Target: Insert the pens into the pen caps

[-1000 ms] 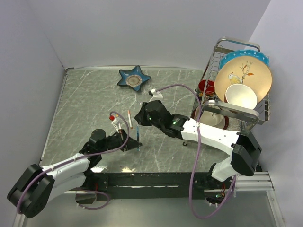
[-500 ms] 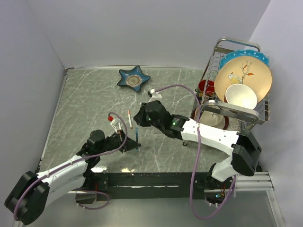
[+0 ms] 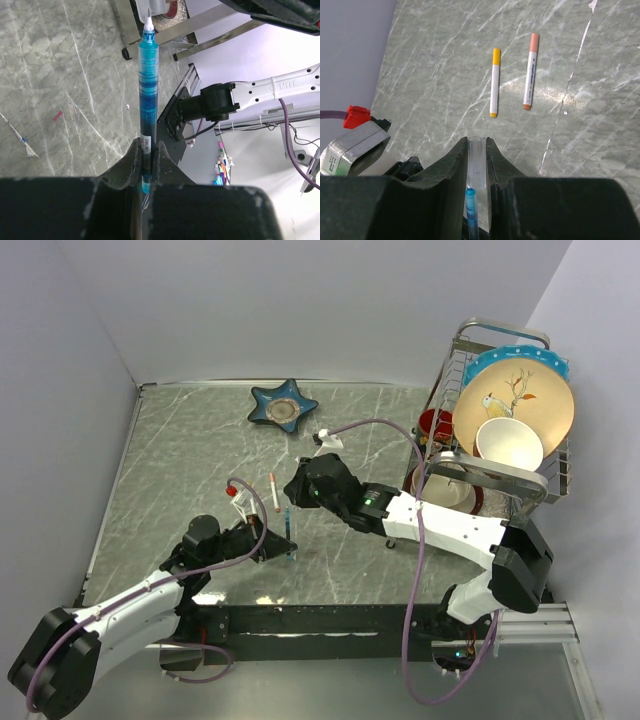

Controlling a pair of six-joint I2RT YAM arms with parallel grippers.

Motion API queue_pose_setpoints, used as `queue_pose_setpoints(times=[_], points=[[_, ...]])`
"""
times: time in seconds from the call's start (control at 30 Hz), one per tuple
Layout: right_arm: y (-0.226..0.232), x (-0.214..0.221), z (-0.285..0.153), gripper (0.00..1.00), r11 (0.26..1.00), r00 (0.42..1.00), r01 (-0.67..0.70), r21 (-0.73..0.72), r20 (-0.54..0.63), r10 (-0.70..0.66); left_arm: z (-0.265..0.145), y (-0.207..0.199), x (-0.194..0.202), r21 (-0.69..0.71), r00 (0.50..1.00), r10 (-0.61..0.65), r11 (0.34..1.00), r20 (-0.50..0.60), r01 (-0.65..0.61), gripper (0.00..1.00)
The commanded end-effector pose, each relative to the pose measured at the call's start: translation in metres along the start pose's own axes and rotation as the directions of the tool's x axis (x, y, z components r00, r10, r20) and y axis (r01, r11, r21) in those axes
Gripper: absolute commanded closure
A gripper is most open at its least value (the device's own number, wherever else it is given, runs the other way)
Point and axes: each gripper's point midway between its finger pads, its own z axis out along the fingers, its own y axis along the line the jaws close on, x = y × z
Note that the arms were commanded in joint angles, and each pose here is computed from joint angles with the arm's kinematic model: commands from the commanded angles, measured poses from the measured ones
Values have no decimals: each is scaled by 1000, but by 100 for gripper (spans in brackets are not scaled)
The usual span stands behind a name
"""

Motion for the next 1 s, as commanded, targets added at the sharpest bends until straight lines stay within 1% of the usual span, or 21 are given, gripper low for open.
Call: queue_pose_setpoints(times=[0.0,0.17,0.97], points=[[22,-30,-11,92,999,997,-14,-42,75,17,1,-18,-9,70,997,79,994,21,-80,99],[26,-29,-13,92,998,997,-21,-62,70,25,2,-21,-13,68,996,90,993,26,-92,99],[29,-31,-9,92,998,998,-13,-61,66,17,4,-23,-12,74,995,100,992,6,-100,99]])
